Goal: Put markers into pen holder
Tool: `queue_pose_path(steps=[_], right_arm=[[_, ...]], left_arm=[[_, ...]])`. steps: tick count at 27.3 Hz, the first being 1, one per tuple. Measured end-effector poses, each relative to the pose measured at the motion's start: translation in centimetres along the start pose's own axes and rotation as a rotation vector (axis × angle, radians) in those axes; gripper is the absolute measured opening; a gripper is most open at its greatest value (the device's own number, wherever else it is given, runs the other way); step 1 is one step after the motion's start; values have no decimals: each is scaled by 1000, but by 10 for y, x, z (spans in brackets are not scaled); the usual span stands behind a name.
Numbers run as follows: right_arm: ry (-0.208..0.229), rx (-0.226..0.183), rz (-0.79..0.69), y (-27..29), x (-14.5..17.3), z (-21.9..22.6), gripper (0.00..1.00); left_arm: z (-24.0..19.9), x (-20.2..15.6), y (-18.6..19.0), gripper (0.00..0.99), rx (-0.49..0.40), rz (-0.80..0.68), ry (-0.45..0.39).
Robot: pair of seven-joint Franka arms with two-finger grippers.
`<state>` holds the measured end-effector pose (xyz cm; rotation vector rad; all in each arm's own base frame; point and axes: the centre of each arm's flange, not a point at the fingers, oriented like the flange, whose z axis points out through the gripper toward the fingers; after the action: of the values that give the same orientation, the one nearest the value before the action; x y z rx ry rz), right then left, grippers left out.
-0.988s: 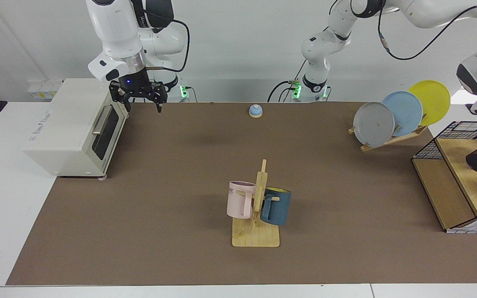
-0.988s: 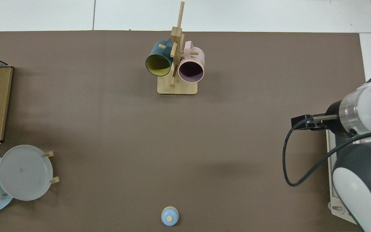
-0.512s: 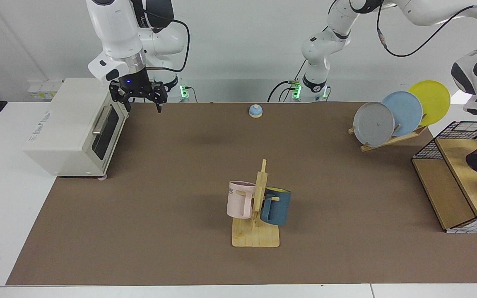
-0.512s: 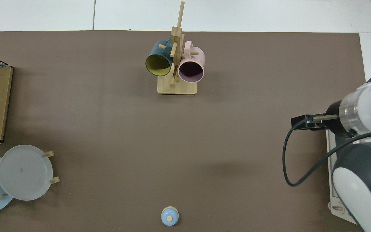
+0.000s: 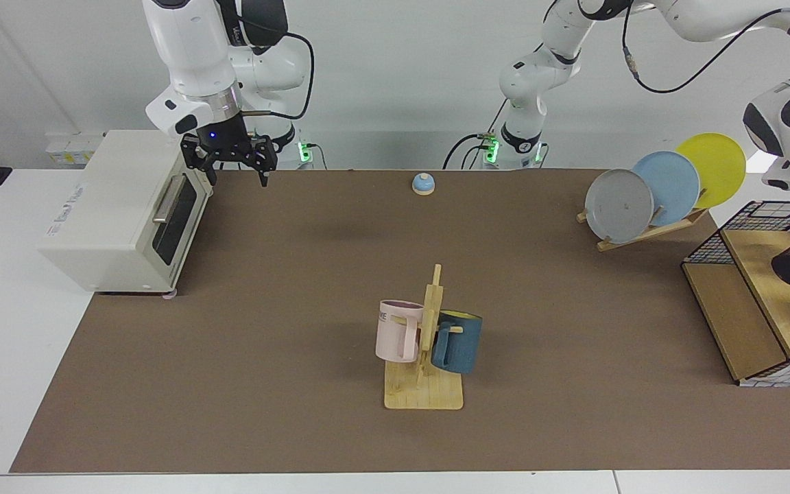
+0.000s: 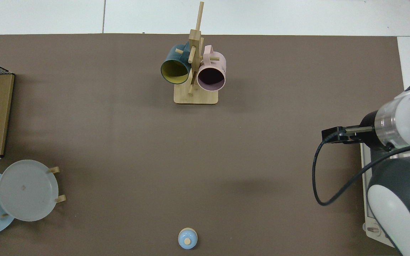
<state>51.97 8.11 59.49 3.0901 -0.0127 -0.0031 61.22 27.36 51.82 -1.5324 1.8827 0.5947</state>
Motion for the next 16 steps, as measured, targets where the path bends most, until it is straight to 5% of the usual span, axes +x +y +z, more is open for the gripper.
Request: queue_pose_path(steps=[14, 16], right_arm=[[0, 0, 0, 0, 0, 0, 996], [0, 0, 0, 0, 0, 0, 996]], left_arm=[[-2, -1, 0, 410, 5, 2, 0], [-5, -3, 0, 507, 10, 1, -3]])
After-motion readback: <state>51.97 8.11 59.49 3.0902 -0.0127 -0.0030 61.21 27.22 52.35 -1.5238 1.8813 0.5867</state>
